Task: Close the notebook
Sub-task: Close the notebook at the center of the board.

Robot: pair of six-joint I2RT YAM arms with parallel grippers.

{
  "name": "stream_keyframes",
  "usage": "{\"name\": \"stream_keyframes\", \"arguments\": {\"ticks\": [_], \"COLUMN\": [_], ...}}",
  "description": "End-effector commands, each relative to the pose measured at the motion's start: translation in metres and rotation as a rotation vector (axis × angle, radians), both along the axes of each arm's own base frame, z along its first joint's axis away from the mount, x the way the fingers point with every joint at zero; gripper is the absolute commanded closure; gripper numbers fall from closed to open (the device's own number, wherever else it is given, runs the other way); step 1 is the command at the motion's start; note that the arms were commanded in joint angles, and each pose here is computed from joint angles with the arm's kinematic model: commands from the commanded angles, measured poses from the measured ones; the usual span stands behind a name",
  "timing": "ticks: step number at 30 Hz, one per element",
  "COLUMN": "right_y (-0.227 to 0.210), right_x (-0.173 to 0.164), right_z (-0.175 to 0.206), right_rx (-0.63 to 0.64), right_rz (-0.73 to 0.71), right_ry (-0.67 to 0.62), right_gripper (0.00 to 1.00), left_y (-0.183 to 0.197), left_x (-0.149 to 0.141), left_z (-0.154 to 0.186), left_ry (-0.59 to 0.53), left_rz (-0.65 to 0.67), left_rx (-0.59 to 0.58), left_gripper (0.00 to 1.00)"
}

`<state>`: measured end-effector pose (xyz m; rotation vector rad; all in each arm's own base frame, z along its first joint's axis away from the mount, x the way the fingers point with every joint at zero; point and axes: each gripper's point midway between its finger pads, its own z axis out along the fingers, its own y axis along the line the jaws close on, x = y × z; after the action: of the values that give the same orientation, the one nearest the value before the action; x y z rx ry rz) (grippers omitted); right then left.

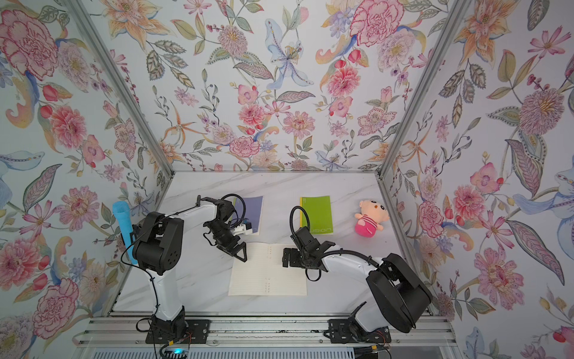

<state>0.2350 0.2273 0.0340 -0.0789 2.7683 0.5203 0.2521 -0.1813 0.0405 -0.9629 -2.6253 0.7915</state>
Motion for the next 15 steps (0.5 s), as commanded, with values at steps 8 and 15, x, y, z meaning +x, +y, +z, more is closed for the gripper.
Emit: {"name": "stream_keyframes", "arguments": {"ticks": [8,15], "right_y": [-0.006,-0.008], "right_x": [-0.022,-0.023], "right_z": [-0.028,-0.030], "right_rx": [-0.056,-0.060], "right_rz": [0.028,0.027], "right_ry": [0.119,0.124], "right_gripper": [0.00,0.00], "left_y": [-0.036,-0.061], "left_x": [0.001,0.009], "left_z": [0.008,0.041], "left_ry": [-0.009,-0.054], "left_rz": [-0.054,-0.079], "left_rx": [-0.106,-0.191], "left_gripper": [0.00,0.00]}}
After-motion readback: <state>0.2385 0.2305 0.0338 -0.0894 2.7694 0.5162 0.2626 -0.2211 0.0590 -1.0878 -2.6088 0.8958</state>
